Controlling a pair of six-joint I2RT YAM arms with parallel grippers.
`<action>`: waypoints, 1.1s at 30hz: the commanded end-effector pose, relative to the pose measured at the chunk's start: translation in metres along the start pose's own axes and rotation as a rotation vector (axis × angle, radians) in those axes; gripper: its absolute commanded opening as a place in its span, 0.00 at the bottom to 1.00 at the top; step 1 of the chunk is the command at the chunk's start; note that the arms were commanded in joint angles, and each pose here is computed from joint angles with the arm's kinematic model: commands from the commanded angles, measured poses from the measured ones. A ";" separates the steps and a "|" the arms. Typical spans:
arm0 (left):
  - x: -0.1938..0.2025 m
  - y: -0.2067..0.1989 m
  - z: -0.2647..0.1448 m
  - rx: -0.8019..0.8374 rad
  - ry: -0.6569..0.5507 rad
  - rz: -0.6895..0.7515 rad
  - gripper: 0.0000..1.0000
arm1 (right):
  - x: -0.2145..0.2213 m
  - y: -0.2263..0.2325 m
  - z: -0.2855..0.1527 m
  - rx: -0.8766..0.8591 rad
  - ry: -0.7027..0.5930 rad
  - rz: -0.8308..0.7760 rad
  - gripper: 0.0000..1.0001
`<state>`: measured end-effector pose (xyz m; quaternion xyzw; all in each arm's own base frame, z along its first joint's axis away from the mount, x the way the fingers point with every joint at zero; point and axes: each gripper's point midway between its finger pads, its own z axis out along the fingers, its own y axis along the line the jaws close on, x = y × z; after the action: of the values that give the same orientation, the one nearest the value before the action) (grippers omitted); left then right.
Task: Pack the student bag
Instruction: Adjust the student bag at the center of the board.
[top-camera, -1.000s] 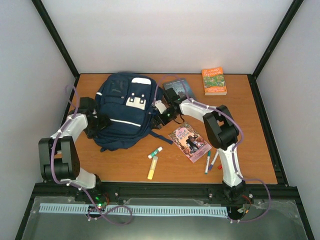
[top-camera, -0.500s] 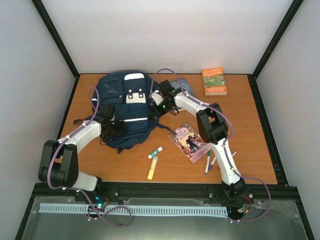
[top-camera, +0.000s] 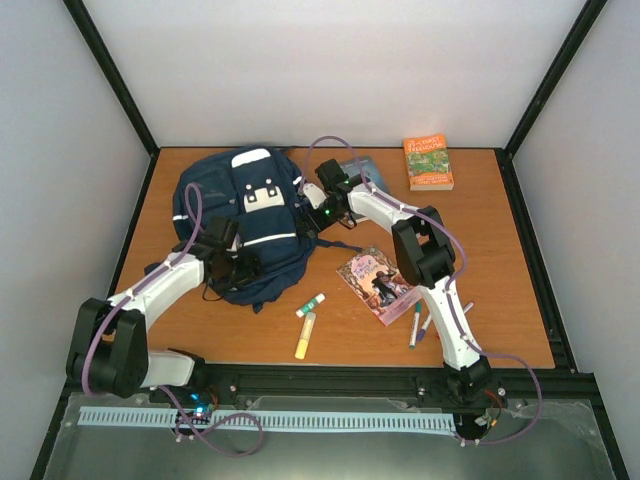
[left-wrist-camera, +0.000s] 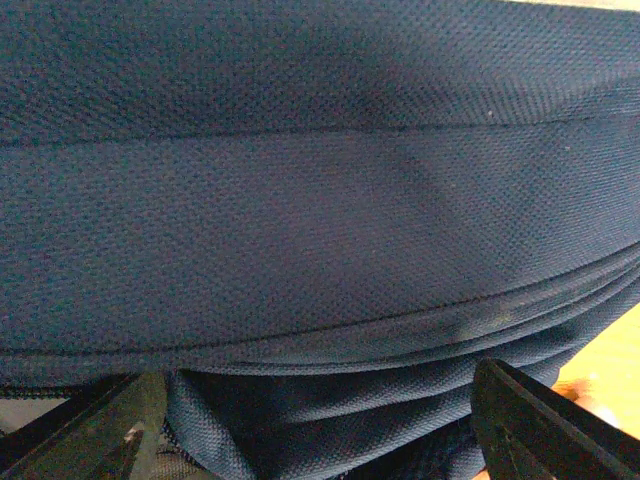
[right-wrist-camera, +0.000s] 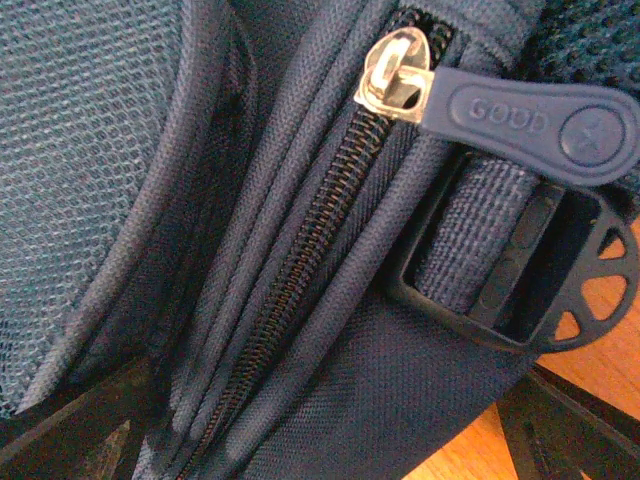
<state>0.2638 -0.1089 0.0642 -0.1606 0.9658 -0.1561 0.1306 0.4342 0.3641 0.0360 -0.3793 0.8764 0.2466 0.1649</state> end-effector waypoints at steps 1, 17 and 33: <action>0.007 -0.017 -0.005 0.071 0.022 0.011 0.86 | 0.001 0.020 -0.009 -0.033 0.007 -0.002 0.96; -0.026 -0.057 -0.088 0.168 -0.116 0.004 0.90 | -0.024 0.026 -0.115 -0.028 -0.115 -0.015 0.98; 0.061 -0.193 -0.045 0.282 -0.026 0.388 0.87 | 0.102 -0.030 -0.222 0.184 -0.082 0.004 0.95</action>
<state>0.2522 -0.2368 0.1579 0.0022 0.9559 -0.2300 0.1829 0.3919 0.1876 0.1783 -0.3218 0.8863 0.2244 0.2463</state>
